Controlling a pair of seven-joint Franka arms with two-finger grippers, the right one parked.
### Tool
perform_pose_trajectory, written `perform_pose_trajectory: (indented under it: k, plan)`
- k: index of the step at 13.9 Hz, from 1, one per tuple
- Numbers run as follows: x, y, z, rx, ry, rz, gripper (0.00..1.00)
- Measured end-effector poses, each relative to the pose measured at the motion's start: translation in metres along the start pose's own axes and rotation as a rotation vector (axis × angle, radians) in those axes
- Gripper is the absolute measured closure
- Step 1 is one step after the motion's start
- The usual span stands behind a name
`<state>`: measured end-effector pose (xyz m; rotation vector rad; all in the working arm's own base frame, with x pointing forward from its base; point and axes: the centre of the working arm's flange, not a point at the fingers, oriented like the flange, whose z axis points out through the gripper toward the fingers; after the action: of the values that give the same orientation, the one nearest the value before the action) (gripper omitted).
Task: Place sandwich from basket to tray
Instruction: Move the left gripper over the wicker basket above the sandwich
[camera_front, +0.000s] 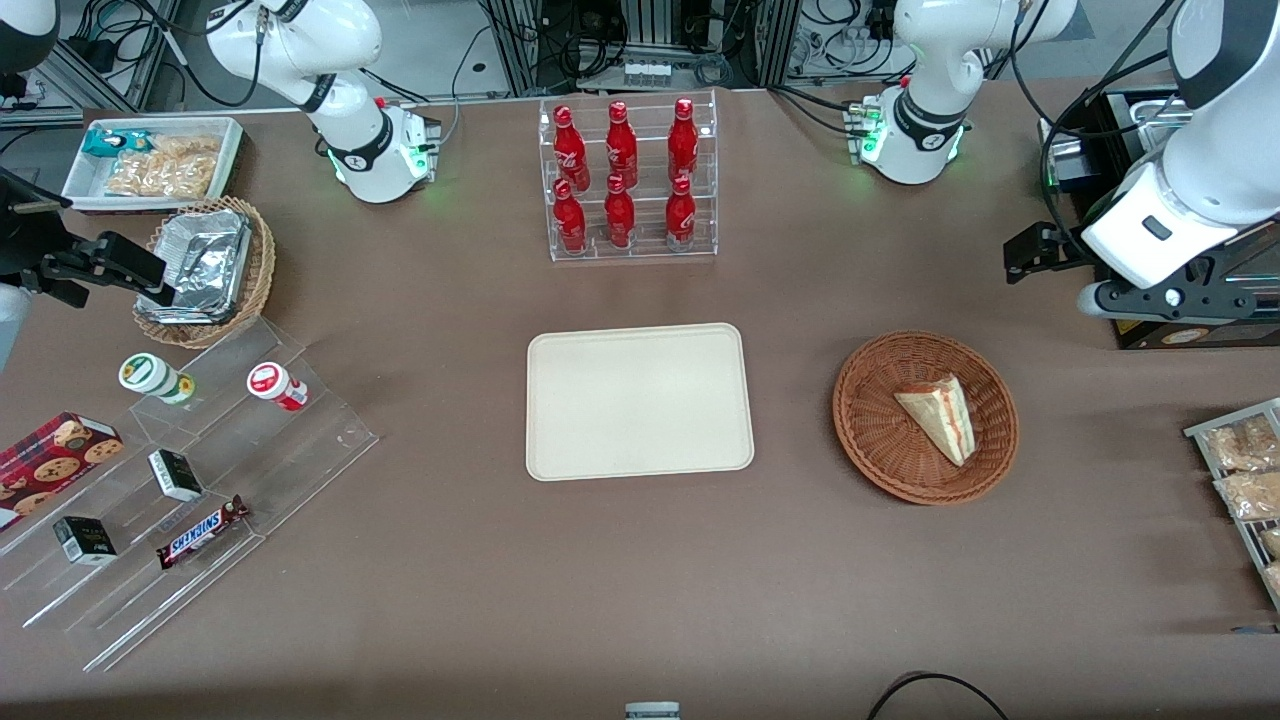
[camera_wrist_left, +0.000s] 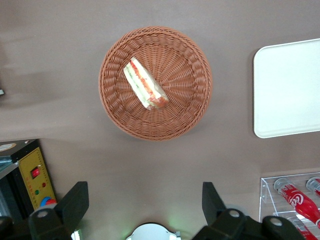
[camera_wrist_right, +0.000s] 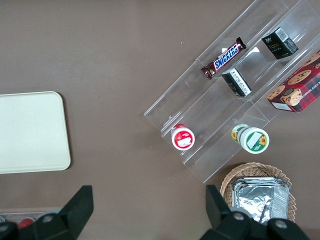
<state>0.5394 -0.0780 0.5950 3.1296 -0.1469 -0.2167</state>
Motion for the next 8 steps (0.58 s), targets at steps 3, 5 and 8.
perform_pose_trajectory:
  k: [3,5,8]
  plan:
    - [0.003,0.0,0.009,-0.002,-0.019,0.0,0.0]
    - [0.009,-0.001,0.028,-0.003,-0.053,-0.001,0.0]
    - [0.03,-0.004,0.085,-0.008,-0.062,-0.007,0.0]
